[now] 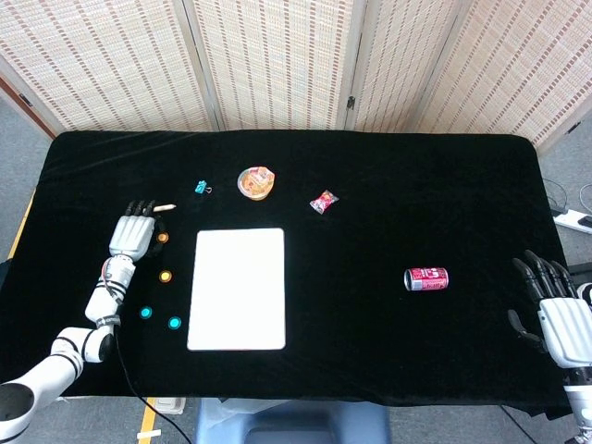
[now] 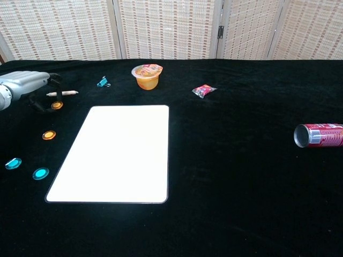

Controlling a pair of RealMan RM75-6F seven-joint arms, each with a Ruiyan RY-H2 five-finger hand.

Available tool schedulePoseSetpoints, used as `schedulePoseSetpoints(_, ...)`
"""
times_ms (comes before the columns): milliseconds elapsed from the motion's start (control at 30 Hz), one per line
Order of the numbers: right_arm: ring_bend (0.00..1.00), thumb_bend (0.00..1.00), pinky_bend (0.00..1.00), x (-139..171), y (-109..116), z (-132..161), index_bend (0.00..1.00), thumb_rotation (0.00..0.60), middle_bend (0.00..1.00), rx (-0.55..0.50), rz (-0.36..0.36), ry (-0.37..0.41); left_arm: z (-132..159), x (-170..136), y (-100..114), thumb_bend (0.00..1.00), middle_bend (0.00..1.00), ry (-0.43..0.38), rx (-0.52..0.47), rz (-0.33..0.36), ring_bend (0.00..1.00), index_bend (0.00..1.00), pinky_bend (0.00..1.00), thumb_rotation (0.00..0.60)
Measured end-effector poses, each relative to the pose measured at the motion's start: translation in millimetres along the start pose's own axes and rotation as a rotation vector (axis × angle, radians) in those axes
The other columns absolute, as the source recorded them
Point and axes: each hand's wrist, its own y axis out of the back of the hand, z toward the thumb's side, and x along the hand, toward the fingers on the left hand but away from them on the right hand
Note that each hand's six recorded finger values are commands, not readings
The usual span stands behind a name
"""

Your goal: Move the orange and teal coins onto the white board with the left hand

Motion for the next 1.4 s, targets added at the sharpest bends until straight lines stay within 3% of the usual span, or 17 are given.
schedulePoseSetpoints(367,0.0,0.46,0.0,0,-1,-1,0.0,0.6,0.01,-0.004,0.0,-0.004,68,-26,8,0.4,0.1,-0.202,-0.001,-0.039,0.0,0.51,0.0,0.6)
schedulePoseSetpoints(667,0.0,0.46,0.0,0,-2,-3,0.0,0.6,0.01,-0.008,0.003,-0.008,102,-39,5,0.4,0.1,-0.275,0.033,-0.064,0.0,0.5,0.0,0.6)
schedulePoseSetpoints(900,0.0,0.46,0.0,-1,-2,-4,0.0,0.6,0.01,-0.009,0.001,-0.012,123,-46,0,0.36,0.06,-0.316,0.047,-0.08,0.0,0.31,0.0,0.6)
schedulePoseSetpoints(1000,0.0,0.46,0.0,-1,-2,-5,0.0,0.6,0.01,-0.012,0.0,-0.013,133,-53,-1,0.35,0.05,-0.34,0.042,-0.083,0.0,0.27,0.0,0.6)
schedulePoseSetpoints(1133,0.0,0.46,0.0,-1,-2,-4,0.0,0.6,0.01,-0.014,-0.001,-0.009,134,-60,3,0.35,0.05,-0.353,0.059,-0.067,0.0,0.31,0.0,0.6)
schedulePoseSetpoints(1200,0.0,0.46,0.0,-1,-2,-4,0.0,0.6,0.01,-0.015,-0.002,-0.007,128,-63,6,0.35,0.05,-0.347,0.068,-0.053,0.0,0.37,0.0,0.6)
schedulePoseSetpoints(1400,0.0,0.46,0.0,-2,-3,-1,0.0,0.6,0.01,-0.019,0.0,0.005,95,-75,10,0.35,0.05,-0.293,0.096,-0.029,0.0,0.44,0.0,0.6)
